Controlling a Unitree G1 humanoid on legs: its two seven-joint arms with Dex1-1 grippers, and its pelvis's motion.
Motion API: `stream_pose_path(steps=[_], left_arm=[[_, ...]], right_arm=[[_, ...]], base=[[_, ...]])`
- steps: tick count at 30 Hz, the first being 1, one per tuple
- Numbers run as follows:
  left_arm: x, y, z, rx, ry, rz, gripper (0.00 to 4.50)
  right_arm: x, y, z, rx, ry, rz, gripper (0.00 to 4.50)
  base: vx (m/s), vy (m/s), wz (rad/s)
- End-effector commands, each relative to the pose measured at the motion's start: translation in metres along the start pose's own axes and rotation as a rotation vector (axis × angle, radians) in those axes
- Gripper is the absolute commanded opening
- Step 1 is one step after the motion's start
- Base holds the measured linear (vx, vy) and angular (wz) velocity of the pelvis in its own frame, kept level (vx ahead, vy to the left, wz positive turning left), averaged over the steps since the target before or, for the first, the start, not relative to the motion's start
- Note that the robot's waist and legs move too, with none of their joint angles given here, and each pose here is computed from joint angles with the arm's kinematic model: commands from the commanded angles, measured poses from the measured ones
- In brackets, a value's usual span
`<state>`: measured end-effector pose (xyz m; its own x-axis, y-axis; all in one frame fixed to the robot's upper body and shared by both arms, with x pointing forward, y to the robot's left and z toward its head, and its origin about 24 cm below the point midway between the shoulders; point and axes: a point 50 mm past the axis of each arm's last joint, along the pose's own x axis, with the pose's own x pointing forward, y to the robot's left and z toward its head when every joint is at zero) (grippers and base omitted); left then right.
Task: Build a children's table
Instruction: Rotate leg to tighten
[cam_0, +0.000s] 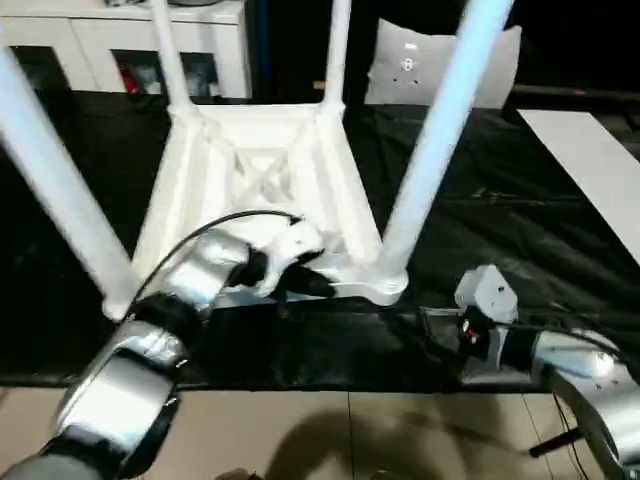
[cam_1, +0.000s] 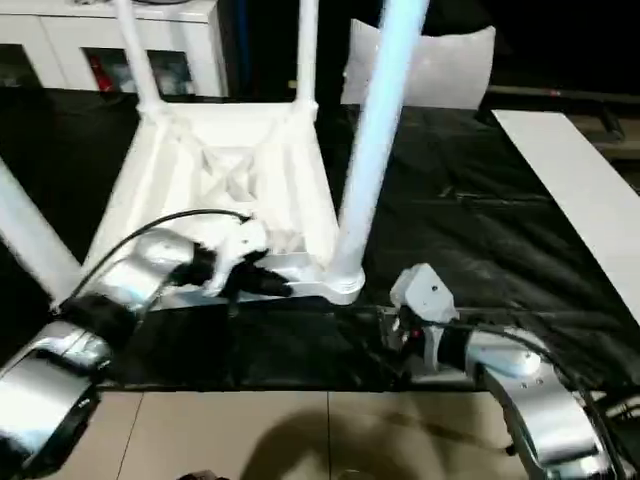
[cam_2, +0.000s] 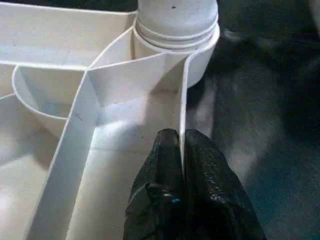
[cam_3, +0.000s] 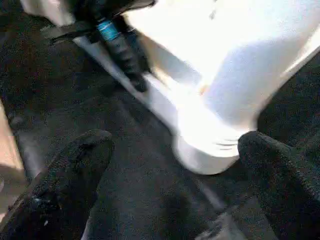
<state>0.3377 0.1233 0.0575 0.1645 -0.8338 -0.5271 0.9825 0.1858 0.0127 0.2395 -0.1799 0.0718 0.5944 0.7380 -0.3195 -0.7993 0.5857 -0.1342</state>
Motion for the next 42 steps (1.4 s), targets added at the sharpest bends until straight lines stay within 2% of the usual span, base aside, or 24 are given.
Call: stream_pose_path(steps=[1,4,6,9,11,12,14,16,19,22,23,24,33,41,42], left_arm=[[-0.014,0.000,-0.002,0.018,-0.031,0.007,0.01],[-0.025,-0.014,-0.013,0.067,0.012,-0.077,0.01],[-0.028,-0.019,-0.015,0.078,0.013,-0.108,0.01],[-0.031,-0.025,-0.016,0.090,0.011,-0.141,0.00],[-0.033,-0.031,-0.014,0.118,0.015,-0.180,0.00],[-0.033,-0.031,-0.014,0.118,0.015,-0.180,0.00],[-0.033,-0.033,-0.014,0.134,0.042,-0.209,0.00],[-0.033,-0.033,-0.015,0.141,0.058,-0.220,0.00],[-0.034,-0.035,-0.014,0.154,0.076,-0.235,0.00],[-0.032,-0.035,-0.013,0.158,0.081,-0.235,0.00],[-0.032,-0.035,-0.013,0.159,0.082,-0.235,0.00],[-0.032,-0.035,-0.013,0.159,0.083,-0.235,0.00],[-0.035,-0.035,-0.016,0.138,0.098,-0.225,0.00],[-0.035,-0.035,-0.016,0.128,0.098,-0.222,0.00],[-0.033,-0.033,-0.015,0.089,0.080,-0.177,0.00]], right_arm=[[0.000,-0.004,0.002,0.002,-0.007,-0.011,4.50],[0.005,-0.004,0.005,0.015,-0.044,0.015,4.50],[0.009,-0.002,0.008,0.019,-0.074,0.059,4.50],[0.014,0.000,0.011,0.034,-0.117,0.127,4.13],[0.024,0.000,0.014,0.053,-0.144,0.242,4.00],[0.024,0.000,0.014,0.053,-0.144,0.242,4.00],[0.031,-0.003,0.012,0.060,-0.132,0.317,3.68],[0.033,-0.005,0.011,0.064,-0.123,0.349,3.65],[0.040,-0.010,0.011,0.065,-0.109,0.422,3.28],[0.046,-0.013,0.013,0.075,-0.102,0.481,3.18],[0.048,-0.014,0.013,0.076,-0.102,0.493,2.88],[0.049,-0.014,0.013,0.077,-0.103,0.506,2.88],[0.052,-0.012,0.010,0.072,-0.081,0.606,2.09],[0.052,-0.011,0.009,0.074,-0.080,0.611,2.09],[0.057,-0.007,0.006,0.085,-0.075,0.559,2.01]], base=[[0.000,0.000,0.00],[0.000,0.000,0.00],[0.000,0.000,0.00],[0.000,0.000,0.00],[0.000,0.000,0.00],[0.000,0.000,0.00],[0.000,0.000,0.00],[0.000,0.000,0.00],[0.000,0.000,0.00],[0.000,0.000,0.00],[0.000,0.000,0.00],[0.000,0.000,0.00],[0.000,0.000,0.00],[0.000,0.000,0.00],[0.000,0.000,0.00]])
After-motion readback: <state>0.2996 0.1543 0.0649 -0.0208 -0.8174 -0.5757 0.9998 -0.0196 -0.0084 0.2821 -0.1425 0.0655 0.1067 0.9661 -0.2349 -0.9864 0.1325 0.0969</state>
